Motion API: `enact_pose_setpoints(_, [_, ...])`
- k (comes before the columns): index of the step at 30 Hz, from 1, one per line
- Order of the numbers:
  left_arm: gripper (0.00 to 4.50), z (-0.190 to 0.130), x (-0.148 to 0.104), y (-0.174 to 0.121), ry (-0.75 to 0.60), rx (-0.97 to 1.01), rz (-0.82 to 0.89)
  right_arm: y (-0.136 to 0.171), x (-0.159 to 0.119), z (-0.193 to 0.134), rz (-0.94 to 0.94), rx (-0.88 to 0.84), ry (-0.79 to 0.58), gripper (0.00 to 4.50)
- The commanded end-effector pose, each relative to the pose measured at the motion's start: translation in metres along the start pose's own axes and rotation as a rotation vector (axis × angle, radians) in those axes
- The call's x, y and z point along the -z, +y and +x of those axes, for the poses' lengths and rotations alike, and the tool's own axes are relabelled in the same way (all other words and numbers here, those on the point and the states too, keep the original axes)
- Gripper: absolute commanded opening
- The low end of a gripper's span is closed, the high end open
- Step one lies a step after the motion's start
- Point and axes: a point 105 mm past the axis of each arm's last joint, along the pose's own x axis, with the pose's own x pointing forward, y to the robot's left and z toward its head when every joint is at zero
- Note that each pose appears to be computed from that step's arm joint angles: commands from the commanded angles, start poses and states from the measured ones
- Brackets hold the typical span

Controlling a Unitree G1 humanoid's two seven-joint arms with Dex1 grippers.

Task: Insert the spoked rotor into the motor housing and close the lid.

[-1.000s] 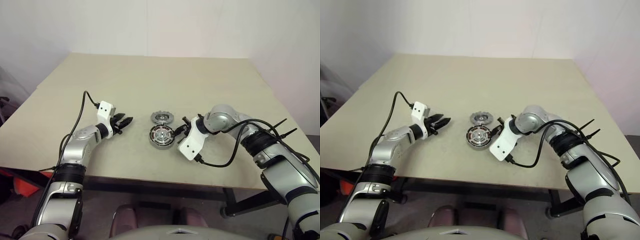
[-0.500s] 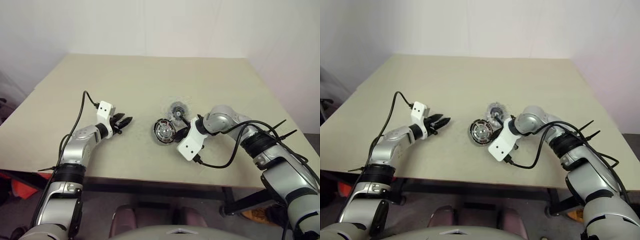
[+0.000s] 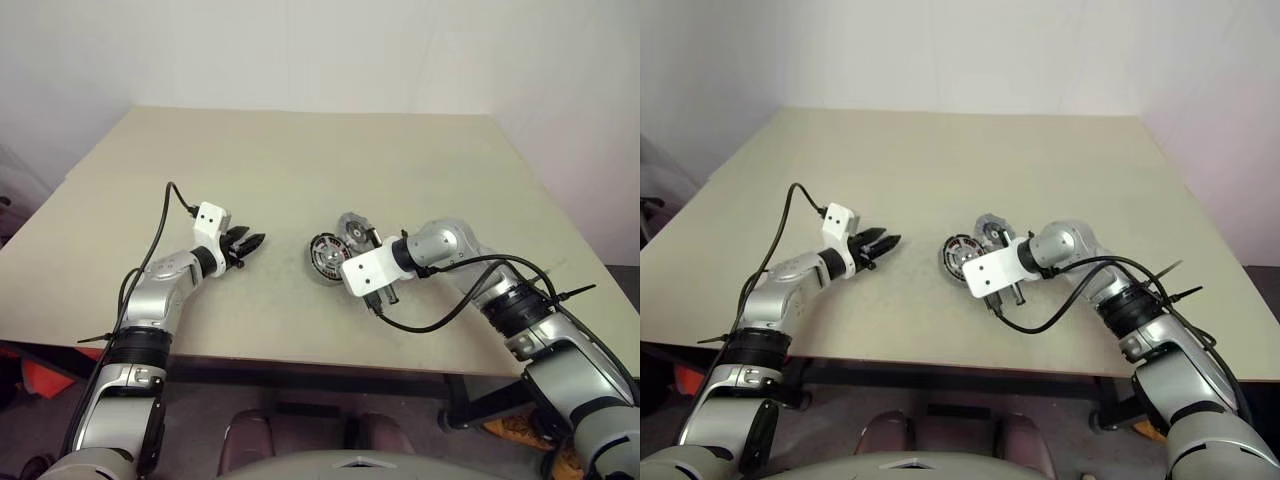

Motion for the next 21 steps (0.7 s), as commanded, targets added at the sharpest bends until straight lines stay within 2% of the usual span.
enact_pose_setpoints(1, [2.44,-0.001,-0.015,0.000,-0.045,0.000,0.028,-0.017,-0.020,-0.020,0.075,0.076,-0.039,0.01])
enact_pose_setpoints(12, [2.44,-0.003,-0.014,0.000,-0.040,0.000,0.032,-0.022,-0.037,-0.013,0.554,0.076,-0.065,0.01])
enact_pose_setpoints(21, [2.44,-0.005,-0.013,0.000,-0.037,-0.005,0.036,-0.030,-0.056,0.003,0.801,0.082,-0.078,0.01])
